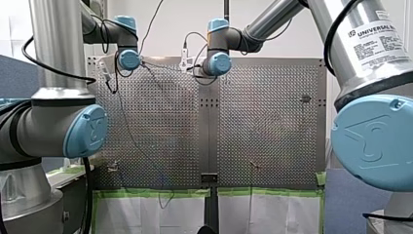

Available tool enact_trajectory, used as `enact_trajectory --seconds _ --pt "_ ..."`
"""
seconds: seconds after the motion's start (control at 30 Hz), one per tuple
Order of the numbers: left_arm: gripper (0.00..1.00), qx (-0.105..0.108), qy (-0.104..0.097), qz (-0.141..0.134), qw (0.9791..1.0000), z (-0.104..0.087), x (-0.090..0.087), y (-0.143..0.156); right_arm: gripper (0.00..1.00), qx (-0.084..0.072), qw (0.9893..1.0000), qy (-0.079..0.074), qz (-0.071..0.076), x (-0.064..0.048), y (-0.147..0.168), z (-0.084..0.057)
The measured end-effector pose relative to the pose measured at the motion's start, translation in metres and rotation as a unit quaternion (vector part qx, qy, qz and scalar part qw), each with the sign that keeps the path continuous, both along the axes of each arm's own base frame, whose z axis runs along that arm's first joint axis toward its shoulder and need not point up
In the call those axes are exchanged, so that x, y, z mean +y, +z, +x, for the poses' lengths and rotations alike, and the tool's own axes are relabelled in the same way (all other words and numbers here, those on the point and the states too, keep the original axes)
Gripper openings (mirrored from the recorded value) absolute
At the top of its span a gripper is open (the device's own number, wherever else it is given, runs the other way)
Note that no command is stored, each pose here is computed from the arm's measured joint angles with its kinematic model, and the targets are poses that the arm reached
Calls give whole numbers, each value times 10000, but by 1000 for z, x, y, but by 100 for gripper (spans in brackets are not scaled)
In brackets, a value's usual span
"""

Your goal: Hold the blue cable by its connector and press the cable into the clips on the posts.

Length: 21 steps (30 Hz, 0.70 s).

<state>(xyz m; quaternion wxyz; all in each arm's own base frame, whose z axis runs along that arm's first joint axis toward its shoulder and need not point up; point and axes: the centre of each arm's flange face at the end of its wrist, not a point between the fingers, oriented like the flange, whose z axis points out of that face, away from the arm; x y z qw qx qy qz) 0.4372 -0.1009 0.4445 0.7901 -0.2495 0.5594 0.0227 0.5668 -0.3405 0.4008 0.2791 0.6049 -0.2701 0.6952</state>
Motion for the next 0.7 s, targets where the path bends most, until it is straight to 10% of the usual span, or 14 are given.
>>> enact_trajectory --seconds 0.43,0.7 --pt "0 22 -359 138 9993 -38 2 37 0 -137 9999 -16 -99 -6 24 3" --pt "0 418 -596 200 9971 -42 -5 27 0 -136 9998 -55 -98 -11 25 1"
